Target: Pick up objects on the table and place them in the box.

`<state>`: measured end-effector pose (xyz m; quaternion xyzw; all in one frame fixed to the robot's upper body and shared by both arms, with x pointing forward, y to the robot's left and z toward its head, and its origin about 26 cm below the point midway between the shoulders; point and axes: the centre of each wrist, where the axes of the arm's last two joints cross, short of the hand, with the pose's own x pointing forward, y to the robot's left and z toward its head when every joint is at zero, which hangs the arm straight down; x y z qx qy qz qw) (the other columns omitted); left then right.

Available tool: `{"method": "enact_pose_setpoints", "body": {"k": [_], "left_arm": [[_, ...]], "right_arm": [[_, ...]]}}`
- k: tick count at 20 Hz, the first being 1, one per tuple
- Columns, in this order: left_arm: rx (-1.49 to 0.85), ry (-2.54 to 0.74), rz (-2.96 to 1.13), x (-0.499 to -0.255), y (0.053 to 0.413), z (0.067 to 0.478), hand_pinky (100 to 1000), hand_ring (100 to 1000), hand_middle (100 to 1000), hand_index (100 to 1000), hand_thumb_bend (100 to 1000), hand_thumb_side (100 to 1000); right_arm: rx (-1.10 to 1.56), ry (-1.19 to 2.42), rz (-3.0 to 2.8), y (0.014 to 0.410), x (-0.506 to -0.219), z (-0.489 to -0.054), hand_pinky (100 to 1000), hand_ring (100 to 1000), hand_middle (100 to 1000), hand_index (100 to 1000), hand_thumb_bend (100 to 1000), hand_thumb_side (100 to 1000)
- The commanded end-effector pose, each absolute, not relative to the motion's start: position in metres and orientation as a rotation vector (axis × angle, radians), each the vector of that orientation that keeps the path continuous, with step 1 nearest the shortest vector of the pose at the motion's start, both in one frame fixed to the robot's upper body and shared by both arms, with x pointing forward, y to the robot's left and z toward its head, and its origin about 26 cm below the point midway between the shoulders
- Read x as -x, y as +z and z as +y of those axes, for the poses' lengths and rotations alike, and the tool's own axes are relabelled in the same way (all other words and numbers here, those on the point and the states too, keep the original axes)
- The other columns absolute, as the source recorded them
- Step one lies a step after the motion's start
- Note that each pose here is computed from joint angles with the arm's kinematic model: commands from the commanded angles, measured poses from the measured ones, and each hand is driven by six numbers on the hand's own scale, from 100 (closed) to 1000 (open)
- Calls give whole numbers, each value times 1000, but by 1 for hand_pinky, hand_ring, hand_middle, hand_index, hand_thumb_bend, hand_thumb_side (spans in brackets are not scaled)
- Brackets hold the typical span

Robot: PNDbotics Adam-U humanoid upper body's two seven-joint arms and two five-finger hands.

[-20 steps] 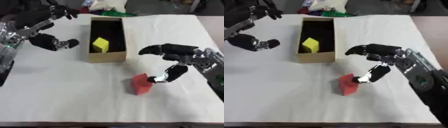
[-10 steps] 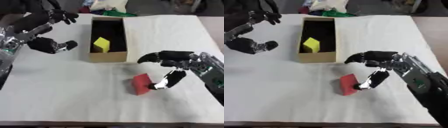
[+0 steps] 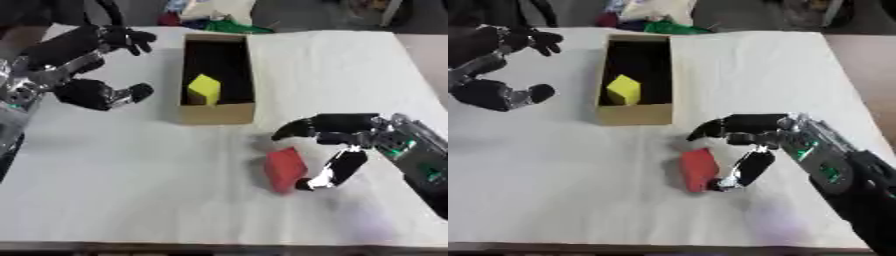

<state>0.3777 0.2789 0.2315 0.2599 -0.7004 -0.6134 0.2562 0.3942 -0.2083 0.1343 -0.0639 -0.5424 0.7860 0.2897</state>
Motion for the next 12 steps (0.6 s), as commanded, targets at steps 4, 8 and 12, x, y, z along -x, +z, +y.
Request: {"method": "enact_pose_setpoints", "body": {"k": [4, 8, 12], "left_arm": [[-724, -1658, -1912, -377, 239, 282, 804, 744, 759, 974, 409, 917], [-721, -1655, -1913, -377, 239, 282, 804, 744, 759, 975, 403, 922], [-719, -1653, -1914, -377, 239, 283, 804, 743, 758, 975, 391, 929]], "right_arm": [[168, 2095, -1444, 135, -398, -209, 861, 930, 918, 986, 398, 556], [174, 2089, -1447, 132, -400, -208, 859, 921, 909, 933, 353, 534], [199, 2066, -1469, 131, -401, -210, 852, 908, 897, 834, 285, 503]]}}
